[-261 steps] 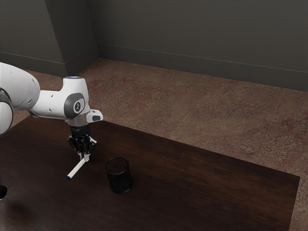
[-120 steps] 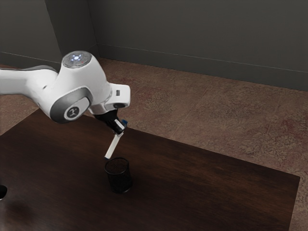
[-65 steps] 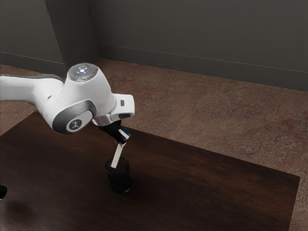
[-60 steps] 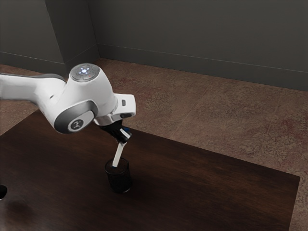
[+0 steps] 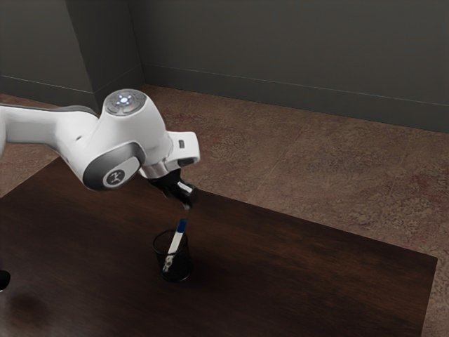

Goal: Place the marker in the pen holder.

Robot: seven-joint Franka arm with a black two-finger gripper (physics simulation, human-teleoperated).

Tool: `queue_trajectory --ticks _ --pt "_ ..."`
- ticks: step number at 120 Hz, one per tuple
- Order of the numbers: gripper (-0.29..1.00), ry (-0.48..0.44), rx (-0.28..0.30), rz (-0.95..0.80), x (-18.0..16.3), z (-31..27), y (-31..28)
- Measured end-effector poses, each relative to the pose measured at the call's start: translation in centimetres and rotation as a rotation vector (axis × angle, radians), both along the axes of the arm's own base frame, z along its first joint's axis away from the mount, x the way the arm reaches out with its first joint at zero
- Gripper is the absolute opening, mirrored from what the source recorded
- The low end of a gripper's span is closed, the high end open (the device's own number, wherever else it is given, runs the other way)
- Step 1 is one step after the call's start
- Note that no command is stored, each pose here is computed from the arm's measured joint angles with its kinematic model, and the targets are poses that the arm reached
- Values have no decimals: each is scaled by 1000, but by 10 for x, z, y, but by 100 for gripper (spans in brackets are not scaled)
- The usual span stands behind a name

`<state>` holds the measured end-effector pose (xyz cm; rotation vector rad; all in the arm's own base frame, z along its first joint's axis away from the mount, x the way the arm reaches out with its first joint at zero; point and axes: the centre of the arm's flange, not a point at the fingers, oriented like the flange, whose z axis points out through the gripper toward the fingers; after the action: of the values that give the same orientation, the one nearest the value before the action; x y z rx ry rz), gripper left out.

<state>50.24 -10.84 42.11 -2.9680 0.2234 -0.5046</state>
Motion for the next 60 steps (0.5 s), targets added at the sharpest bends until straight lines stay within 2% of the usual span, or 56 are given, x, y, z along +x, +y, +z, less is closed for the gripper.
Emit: queue_trajectory --ticks 9,15,23,32,46,60 --pt "45 -7 -3 18 4 4 9" --pt "50 -36 -16 67 24 19 31" --pt "56 -81 -29 135 57 63 57" --pt "60 -92 -72 223 80 131 82" --pt "64 -34 -90 313 84 199 121" --pt "67 69 -87 381 80 220 156"
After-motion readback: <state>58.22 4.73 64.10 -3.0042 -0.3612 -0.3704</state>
